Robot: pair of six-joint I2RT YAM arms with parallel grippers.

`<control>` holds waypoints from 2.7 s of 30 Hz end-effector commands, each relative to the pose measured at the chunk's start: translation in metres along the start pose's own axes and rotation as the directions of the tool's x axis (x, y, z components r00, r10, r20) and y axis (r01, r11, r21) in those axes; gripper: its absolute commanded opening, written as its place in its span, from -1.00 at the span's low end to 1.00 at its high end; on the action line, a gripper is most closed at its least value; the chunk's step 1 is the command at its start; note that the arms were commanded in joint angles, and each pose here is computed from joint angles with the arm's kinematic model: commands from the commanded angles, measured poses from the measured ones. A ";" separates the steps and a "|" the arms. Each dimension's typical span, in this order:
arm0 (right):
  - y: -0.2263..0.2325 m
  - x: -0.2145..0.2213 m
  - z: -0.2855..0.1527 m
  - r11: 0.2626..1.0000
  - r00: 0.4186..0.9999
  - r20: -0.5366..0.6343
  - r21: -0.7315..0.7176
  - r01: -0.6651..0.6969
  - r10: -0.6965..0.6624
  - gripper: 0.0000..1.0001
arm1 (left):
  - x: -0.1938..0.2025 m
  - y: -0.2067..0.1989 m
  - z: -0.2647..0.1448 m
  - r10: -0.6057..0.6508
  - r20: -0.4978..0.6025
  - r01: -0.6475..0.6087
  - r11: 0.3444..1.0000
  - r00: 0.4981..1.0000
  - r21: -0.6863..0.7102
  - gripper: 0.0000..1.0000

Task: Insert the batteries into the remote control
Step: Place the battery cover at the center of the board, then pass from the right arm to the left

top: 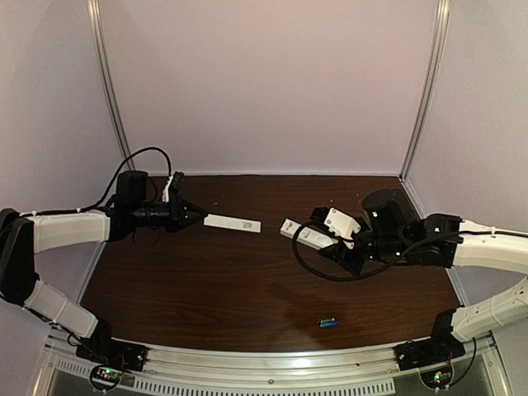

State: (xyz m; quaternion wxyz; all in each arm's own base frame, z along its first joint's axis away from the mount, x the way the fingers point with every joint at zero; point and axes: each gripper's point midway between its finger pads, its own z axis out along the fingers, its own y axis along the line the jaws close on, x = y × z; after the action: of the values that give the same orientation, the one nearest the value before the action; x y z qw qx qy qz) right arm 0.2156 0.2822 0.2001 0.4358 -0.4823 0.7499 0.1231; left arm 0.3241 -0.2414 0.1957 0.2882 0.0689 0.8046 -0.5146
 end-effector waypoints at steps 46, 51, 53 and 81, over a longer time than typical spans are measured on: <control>0.083 -0.059 -0.040 0.864 0.996 0.075 -0.497 0.075 -0.043 -1.00 | 0.097 -0.156 -0.056 0.861 0.154 -0.852 0.426 0.485 0.303 0.89; 0.097 -0.066 -0.041 0.845 0.994 0.079 -0.524 0.110 -0.080 -1.00 | 0.107 -0.177 -0.058 0.897 0.214 -0.888 0.301 0.387 0.347 0.80; 0.100 -0.070 -0.041 0.840 0.992 0.085 -0.529 0.123 -0.092 -1.00 | 0.111 -0.186 -0.054 0.903 0.223 -0.893 0.273 0.366 0.359 0.75; 0.102 -0.076 -0.029 0.864 0.977 0.072 -0.457 0.212 -0.201 -1.00 | 0.154 -0.199 0.019 0.944 0.059 -0.855 0.267 0.326 0.445 -0.35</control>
State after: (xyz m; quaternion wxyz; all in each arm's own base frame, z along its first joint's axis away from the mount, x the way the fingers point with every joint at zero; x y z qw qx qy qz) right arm 0.1235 0.3621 0.2455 0.3119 -0.6484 0.6406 0.2680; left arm 0.1171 -0.3740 0.2473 0.3905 0.6330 0.5312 -0.4057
